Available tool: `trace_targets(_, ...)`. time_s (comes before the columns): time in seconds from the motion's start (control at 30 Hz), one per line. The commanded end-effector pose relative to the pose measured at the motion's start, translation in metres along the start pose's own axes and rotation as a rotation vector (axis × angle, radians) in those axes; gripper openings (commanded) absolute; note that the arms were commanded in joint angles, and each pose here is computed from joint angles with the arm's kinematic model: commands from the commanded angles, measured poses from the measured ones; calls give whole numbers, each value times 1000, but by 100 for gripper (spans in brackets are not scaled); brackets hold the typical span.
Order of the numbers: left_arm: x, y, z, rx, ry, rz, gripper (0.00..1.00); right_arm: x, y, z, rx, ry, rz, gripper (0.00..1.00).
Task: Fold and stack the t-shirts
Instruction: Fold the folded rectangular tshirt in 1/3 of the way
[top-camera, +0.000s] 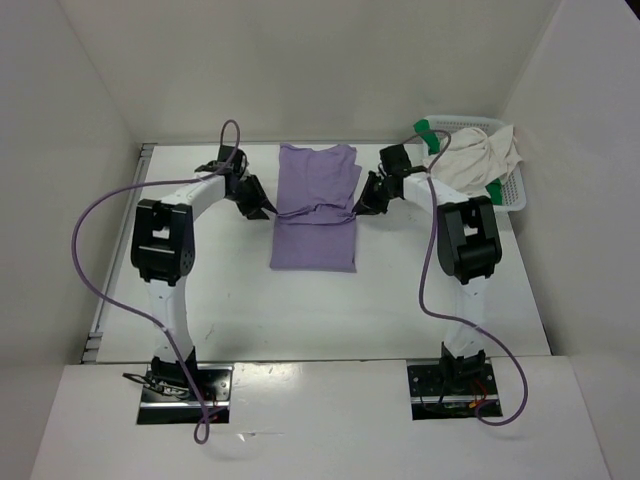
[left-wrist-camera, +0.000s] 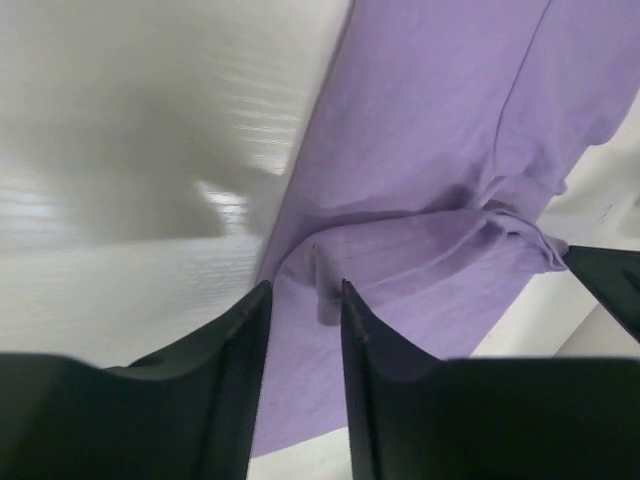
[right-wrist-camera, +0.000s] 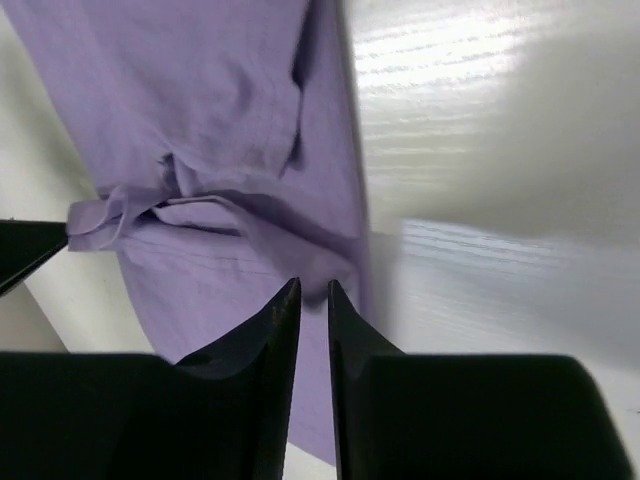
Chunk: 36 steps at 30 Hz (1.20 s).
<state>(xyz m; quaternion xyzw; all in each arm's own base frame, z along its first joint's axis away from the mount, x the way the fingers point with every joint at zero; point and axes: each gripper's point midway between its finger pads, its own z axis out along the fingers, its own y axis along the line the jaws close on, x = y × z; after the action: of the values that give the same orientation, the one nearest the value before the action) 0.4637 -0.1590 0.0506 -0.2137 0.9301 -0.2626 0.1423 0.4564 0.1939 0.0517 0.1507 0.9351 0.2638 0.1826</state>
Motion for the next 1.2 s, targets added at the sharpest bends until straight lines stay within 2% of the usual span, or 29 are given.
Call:
trace_targets(0.0, -33, -30, -47, 83, -154, 30, 43, -37, 27, -23, -49, -103, -66, 23)
trace_targets(0.1, -37, -55, -94, 141, -241, 83, 45, -49, 39, -51, -50, -176, -101, 32)
trace_targets(0.17, -11, -49, -89, 144, -204, 93, 45, -42, 47, -64, -49, -199, -121, 36)
trace_targets(0.2, 4, -58, -93, 168, -204, 111, 43, -37, 49, -66, -30, -205, -139, 37)
trace_targets(0.23, 22, -59, -89, 188, -161, 112, 42, -22, 52, -62, -17, -191, -158, 38)
trace_targets(0.27, 50, -38, -72, 160, -91, 86, 40, -18, 58, -68, -14, -208, -174, 38)
trace_targets(0.33, 77, -39, -60, 180, -53, 98, 36, 6, 69, -55, -19, -181, -229, 20)
trace_targets(0.37, 88, -31, -51, 164, -26, 97, 34, 18, 72, -46, -32, -140, -241, 13)
trace_targets(0.4, 101, -19, -42, 135, 10, 88, 32, 29, 77, -37, -49, -108, -253, 2)
trace_targets(0.43, 108, -20, -40, 143, 23, 97, 31, 36, 81, -29, -57, -83, -263, 0)
trace_targets(0.57, 113, -2, -26, 88, 50, 99, 31, 51, 95, 10, -79, -2, -302, 0)
trace_targets(0.6, 115, 2, -21, 76, 61, 93, 31, 43, 112, 10, -102, -20, -317, 0)
trace_targets(0.67, 120, 14, -16, 41, 85, 105, 31, 41, 110, 19, -83, 1, -336, 0)
trace_targets(0.8, 129, 21, -19, 28, 99, 98, 31, 40, 107, 56, -77, 53, -326, 1)
trace_targets(0.9, 132, 18, -35, 26, 101, 109, 31, 31, 110, 76, -71, 43, -314, 1)
trace_targets(1.0, 132, 16, -47, 19, 91, 135, 33, 5, 122, 80, -125, -4, -271, 1)
trace_targets(1.03, 131, 13, -56, 21, 76, 140, 34, -5, 139, 74, -164, -29, -272, 0)
trace_targets(1.13, 128, 20, -70, 30, 44, 122, 41, -1, 141, 65, -164, 1, -278, 1)
trace_targets(1.17, 124, 26, -73, 25, 32, 103, 46, 3, 139, 60, -158, 8, -276, 3)
